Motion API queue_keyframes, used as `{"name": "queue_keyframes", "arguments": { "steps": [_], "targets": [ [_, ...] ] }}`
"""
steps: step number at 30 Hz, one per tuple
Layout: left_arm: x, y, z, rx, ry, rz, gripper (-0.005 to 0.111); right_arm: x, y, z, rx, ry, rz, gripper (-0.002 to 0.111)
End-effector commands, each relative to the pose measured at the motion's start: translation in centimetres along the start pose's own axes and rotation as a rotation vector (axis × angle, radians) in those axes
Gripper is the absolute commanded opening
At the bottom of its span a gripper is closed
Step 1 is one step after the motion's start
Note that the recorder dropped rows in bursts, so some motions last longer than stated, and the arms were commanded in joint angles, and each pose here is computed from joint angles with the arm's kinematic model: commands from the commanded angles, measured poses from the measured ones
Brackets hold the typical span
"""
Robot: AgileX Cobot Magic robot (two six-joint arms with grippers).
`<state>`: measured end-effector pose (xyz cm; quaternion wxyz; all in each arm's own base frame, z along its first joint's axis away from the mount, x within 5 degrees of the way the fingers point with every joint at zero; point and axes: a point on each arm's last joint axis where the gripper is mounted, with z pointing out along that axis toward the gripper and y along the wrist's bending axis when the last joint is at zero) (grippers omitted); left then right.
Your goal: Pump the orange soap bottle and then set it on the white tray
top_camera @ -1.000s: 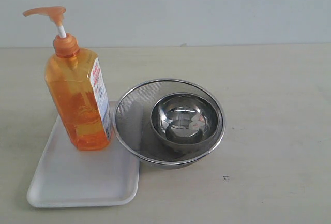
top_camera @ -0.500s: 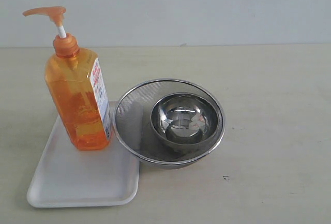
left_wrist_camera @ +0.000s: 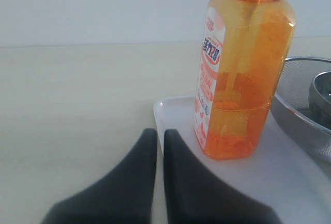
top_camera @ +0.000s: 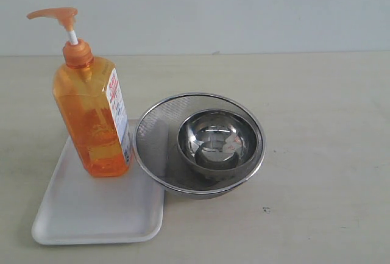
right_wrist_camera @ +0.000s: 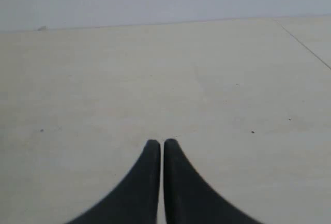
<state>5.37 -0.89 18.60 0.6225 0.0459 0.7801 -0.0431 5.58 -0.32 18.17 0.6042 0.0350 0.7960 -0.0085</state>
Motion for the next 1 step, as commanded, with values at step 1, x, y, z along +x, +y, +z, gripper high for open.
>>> {"name": "queue_keyframes", "arguments": {
  "steps": [1],
  "targets": [
    [0.07, 0.01, 0.0, -0.002, -0.001, 0.009, 0.005, -0.06, -0.02, -0.01, 0.003, -0.005, -0.009, 0.0]
  ]
}}
